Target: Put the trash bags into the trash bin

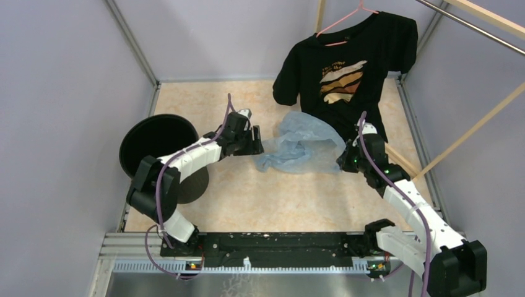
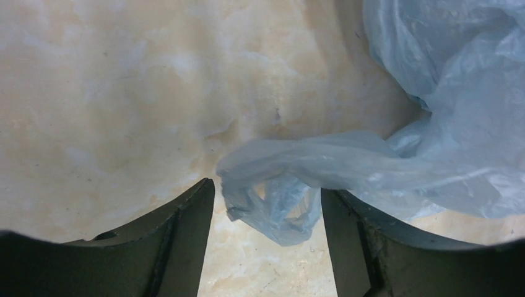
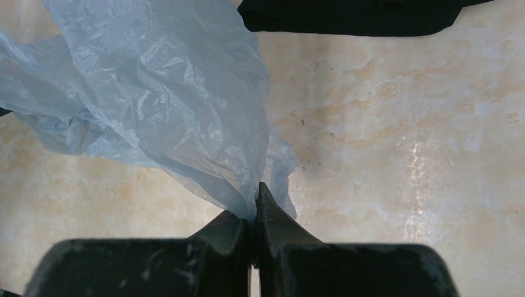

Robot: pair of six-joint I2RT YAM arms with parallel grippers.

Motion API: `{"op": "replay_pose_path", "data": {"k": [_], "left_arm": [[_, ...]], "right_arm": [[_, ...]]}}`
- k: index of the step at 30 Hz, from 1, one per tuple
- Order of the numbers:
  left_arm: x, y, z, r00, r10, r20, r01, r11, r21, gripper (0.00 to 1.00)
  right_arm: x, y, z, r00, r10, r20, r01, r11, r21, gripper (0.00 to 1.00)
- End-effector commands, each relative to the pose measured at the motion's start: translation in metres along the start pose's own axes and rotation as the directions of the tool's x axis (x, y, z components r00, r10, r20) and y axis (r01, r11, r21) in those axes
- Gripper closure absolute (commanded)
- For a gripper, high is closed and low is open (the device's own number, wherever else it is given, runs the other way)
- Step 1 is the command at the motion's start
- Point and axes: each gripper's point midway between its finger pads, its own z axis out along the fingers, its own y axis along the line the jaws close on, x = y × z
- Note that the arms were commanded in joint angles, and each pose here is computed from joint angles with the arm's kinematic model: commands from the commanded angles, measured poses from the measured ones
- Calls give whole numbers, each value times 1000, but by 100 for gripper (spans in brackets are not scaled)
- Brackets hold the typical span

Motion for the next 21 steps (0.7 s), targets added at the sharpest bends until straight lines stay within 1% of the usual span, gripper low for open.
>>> {"op": "replay_pose_path", "data": {"k": [1, 5, 8, 9, 10, 12, 16, 21], "left_arm": [[-7, -3, 5, 999, -52, -7, 52, 996, 66, 34], [-2, -7, 11, 997, -50, -67, 55, 995, 78, 47], [1, -5, 16, 996, -51, -76, 57, 996, 73, 50], [2, -4, 18, 996, -49, -79, 55, 996, 68, 53], [2, -3, 19, 995, -48, -84, 54, 997, 63, 55], [2, -2, 21, 995, -50, -91, 55, 997, 57, 65], [-4, -6, 16, 996, -49, -69, 53, 996, 66, 80], [-22, -4, 2, 1000, -26, 7, 25, 999, 42, 97]], "right_arm": [[-13, 7, -5, 999, -5, 46, 7, 999, -40, 100], [-13, 9, -5, 999, -5, 48, 8, 999, -51, 100], [-11, 10, -4, 999, 1, 44, 2, 998, -57, 100], [-11, 10, -4, 999, 2, 43, 0, 998, -60, 100], [-11, 10, -4, 999, 4, 44, -1, 998, -61, 100], [-10, 11, -3, 999, 4, 38, -2, 998, -64, 100], [-6, 10, -2, 999, 7, 31, -5, 998, -66, 100], [-2, 16, 0, 1000, 24, 14, -22, 995, -99, 100]]}}
